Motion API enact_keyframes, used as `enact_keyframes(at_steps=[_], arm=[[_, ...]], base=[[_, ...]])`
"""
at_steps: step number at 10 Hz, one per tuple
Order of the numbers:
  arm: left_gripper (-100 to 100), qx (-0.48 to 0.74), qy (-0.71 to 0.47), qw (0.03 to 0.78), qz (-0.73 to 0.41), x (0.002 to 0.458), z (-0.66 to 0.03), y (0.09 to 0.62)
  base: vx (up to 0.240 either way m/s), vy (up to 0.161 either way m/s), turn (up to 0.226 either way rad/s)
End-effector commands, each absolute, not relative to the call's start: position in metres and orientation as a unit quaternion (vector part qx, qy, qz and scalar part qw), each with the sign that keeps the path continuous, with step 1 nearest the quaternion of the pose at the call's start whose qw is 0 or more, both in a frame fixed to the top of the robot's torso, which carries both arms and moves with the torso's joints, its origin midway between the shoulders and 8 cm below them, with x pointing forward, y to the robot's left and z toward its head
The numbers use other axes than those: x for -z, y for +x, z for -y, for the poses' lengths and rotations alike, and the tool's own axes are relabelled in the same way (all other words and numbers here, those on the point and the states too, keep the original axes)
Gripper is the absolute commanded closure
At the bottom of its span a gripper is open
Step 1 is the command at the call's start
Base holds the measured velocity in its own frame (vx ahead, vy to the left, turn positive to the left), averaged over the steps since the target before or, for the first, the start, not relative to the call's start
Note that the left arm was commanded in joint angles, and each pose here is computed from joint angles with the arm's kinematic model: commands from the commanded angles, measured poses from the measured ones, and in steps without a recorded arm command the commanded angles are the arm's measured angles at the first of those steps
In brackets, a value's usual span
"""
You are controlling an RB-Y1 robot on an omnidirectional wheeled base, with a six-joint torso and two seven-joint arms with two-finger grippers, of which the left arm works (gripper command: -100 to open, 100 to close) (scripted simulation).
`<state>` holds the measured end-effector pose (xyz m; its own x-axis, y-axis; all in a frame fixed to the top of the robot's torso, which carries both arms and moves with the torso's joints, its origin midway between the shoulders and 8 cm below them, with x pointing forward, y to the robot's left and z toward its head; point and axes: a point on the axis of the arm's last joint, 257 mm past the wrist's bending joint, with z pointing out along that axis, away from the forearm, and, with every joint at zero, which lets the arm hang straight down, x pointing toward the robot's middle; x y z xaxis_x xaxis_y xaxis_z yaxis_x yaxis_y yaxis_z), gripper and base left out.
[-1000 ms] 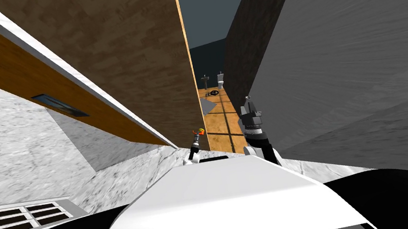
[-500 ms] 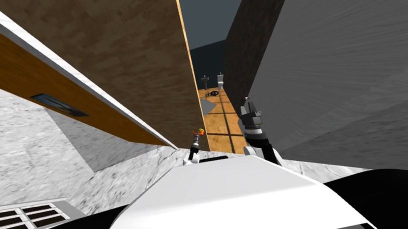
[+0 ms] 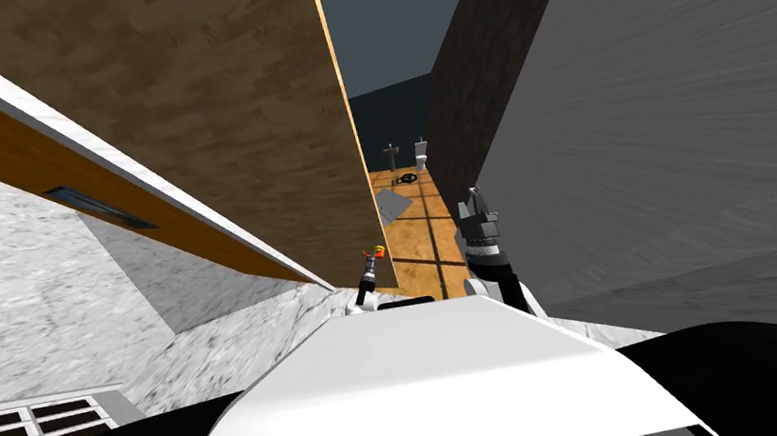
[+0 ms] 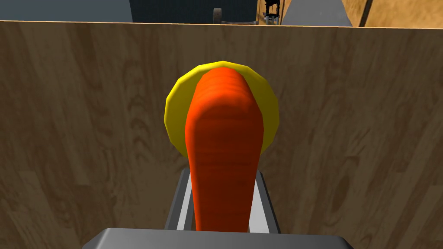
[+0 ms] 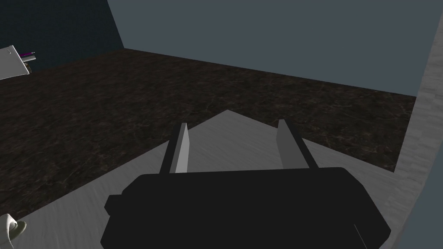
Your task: Push the door open
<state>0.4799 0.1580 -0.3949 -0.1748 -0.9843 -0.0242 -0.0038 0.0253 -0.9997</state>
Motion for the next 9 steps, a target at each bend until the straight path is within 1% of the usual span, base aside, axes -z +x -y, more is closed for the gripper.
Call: enact_keyframes(at_steps=[1, 3, 6, 9], arm=[[100, 0.525, -0.452, 0.475, -0.542, 0.391, -0.181, 0.488], [100, 0.525, -0.452, 0.475, -0.542, 0.391, -0.181, 0.488], [100, 0.512, -0.463, 0.489, -0.532, 0.39, -0.204, 0.49], [100, 0.502, -0.474, 0.501, -0.522, 0.39, -0.223, 0.492]], base=[[0.199, -0.091, 0.087], [0.075, -0.042, 0.005], [0.109, -0.063, 0.054], [0.175, -0.115, 0.065]])
